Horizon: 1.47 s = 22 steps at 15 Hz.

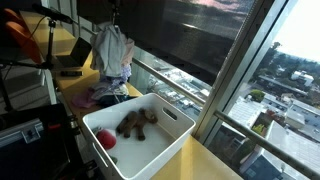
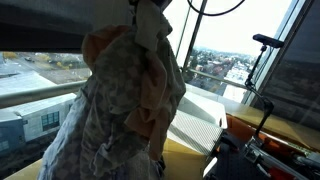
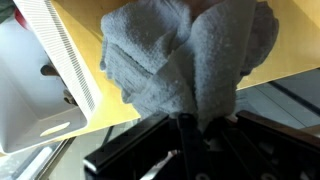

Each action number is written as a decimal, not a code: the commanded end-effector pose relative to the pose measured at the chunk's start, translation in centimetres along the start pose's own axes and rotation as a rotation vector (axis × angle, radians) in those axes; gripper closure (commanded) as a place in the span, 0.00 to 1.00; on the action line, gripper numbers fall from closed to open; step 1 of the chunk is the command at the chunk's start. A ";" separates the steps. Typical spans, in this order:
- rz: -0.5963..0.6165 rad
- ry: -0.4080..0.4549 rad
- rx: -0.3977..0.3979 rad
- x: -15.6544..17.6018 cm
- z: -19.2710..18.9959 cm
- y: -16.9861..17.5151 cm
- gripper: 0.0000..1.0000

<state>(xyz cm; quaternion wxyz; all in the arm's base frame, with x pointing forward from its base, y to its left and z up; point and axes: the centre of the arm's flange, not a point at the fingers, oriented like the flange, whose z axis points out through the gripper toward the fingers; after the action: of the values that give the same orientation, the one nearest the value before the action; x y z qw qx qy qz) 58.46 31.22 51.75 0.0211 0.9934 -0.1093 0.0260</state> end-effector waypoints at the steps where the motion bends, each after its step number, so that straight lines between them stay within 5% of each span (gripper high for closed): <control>1: 0.026 -0.062 0.008 0.6 4.3 0.9 0.98; 11: -0.025 -0.133 -0.121 -3.5 23.4 1.4 0.98; 17: -0.050 -0.165 -0.215 -4.3 29.5 2.6 0.98; 18: -0.049 -0.168 -0.223 -4.2 29.7 2.8 0.87; 19: -0.045 -0.167 -0.226 -4.0 29.5 3.0 0.65; 22: -0.034 -0.162 -0.221 -3.4 28.0 3.5 0.54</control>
<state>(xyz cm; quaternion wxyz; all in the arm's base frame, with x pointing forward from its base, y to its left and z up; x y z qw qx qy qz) 55.48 27.68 22.05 0.1150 0.9856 -0.0935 -0.0817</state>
